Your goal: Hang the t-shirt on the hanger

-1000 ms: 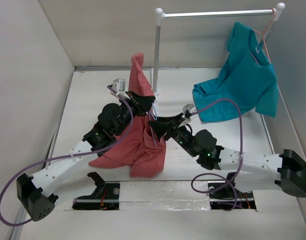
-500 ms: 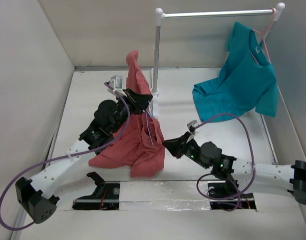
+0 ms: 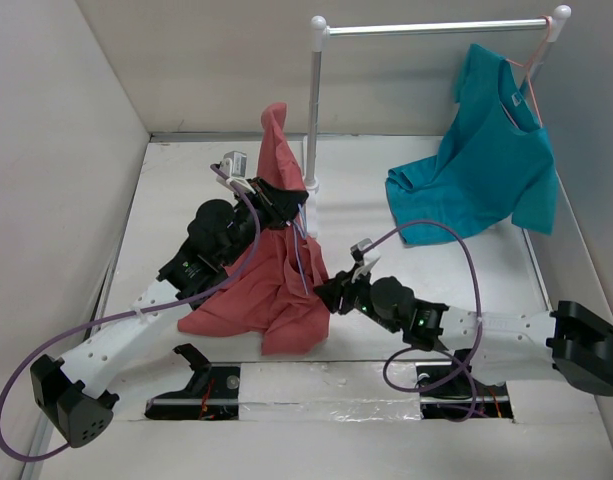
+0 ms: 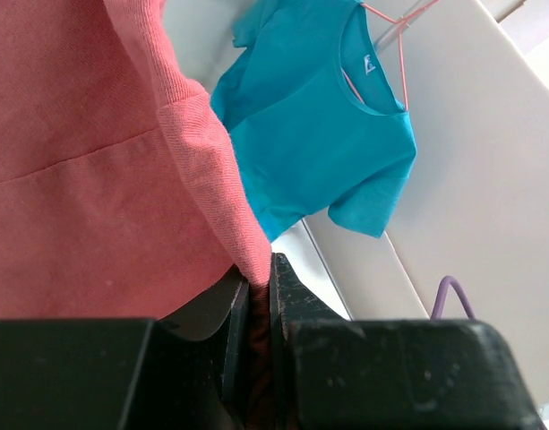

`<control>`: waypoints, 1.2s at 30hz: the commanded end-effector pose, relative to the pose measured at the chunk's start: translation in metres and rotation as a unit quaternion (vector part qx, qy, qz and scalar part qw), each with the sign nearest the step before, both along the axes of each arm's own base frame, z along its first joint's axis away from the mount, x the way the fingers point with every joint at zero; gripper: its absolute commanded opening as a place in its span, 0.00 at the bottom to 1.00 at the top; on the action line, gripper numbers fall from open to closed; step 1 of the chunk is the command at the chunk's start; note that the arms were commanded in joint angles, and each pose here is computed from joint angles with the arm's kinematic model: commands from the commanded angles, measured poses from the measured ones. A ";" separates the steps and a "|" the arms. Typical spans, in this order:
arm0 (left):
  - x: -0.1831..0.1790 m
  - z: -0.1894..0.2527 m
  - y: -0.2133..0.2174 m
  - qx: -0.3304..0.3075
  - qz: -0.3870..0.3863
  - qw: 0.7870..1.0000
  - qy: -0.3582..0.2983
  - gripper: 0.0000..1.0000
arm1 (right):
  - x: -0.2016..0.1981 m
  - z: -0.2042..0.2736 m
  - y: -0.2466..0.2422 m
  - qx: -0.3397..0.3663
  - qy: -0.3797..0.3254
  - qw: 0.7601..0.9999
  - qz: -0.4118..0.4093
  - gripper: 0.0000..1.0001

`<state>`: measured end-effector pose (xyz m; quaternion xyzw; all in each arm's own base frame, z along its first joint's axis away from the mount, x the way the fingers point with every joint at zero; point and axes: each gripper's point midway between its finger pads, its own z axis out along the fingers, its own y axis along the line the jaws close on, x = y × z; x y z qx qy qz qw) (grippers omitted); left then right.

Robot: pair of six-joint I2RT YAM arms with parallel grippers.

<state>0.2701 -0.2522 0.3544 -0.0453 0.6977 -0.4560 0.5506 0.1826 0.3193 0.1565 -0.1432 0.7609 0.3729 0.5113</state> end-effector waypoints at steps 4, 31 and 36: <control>-0.007 0.053 0.001 -0.043 -0.014 0.998 -0.054 0.00 | 0.021 0.024 0.008 0.021 -0.029 0.998 -0.047 0.43; 0.048 0.055 0.005 -0.064 0.045 0.995 -0.065 0.00 | -0.107 0.002 0.023 0.012 0.068 0.996 0.065 0.00; 0.050 0.002 -0.003 -0.054 0.032 0.998 -0.021 0.00 | -0.100 0.112 0.013 0.076 0.015 0.995 0.063 0.00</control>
